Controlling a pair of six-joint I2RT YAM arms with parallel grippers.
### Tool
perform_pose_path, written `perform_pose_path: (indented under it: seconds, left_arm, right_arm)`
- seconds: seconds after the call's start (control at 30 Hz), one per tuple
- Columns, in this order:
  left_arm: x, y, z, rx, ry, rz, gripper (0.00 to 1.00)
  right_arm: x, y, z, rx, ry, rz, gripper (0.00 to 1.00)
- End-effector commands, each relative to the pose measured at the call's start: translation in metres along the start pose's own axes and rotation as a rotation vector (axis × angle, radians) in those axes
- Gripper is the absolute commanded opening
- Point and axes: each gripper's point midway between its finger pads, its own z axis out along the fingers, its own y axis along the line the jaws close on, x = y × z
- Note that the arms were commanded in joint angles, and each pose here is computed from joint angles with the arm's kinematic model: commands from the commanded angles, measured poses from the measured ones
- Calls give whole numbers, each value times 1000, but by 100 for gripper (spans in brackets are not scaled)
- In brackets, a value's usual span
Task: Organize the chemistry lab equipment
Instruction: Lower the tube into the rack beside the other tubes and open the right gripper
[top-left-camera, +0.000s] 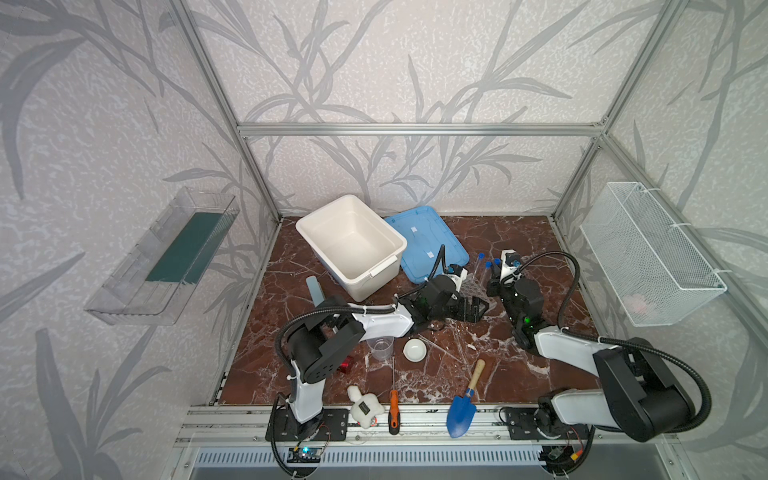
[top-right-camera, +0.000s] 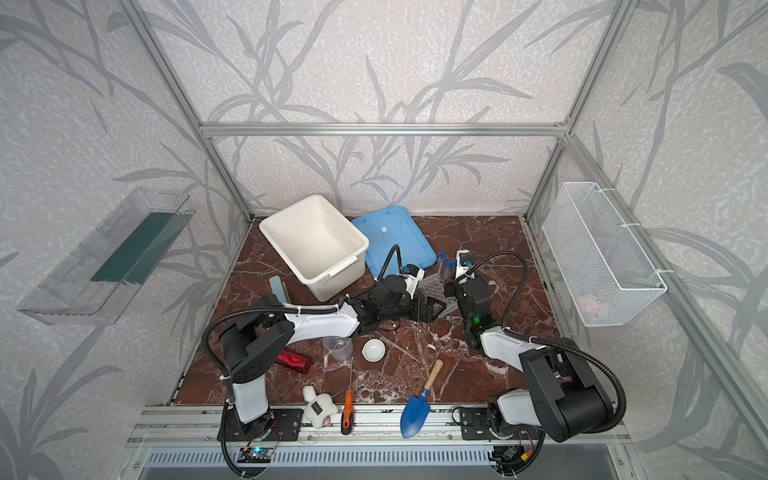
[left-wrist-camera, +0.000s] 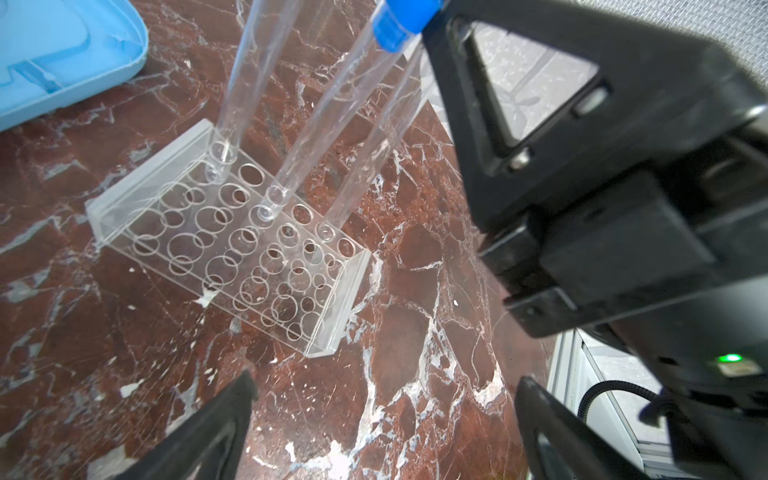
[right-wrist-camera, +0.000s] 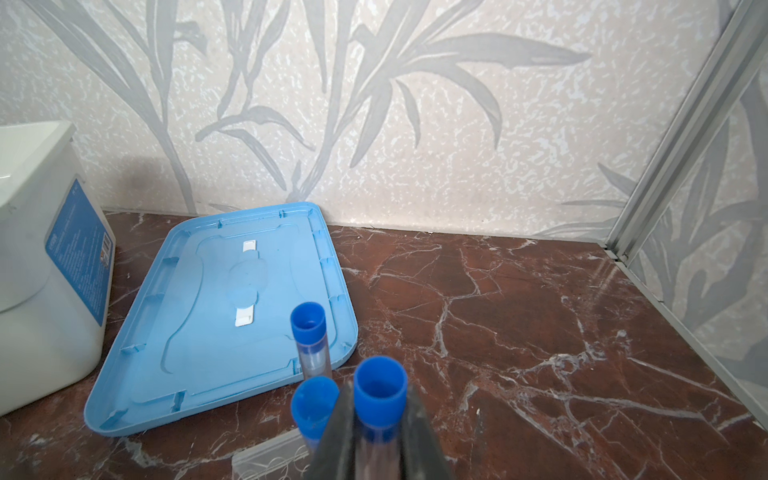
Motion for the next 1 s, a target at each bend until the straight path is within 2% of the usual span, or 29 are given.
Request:
perform_pose_path:
  seconds: [0.0,0.17,0.3,0.47,0.63,0.97]
  left_arm:
    - [-9,-5,-8,27,-37,-5,99]
    - [-9,-4,-11,22,-41,-13,99]
    - [-11,-7,-10,34,-39,-8,99]
    - [-13,-9,-7,42,-39,-6,99]
    - [-14,-10,-6,46,-42,-13,99]
    - [-26,-10,-3,9,-58,15,99]
  right_arm:
    - [1,5,-2,-23,40,-25,17]
    - [10,7,-1,-7,156,-57,18]
    - [5,10,-8,-12,81,-59,16]
    - [5,10,-13,-22,66,-59,17]
    - [8,-8,-17,81,94,-24,17]
    - [9,-15,-25,116,97,6,20]
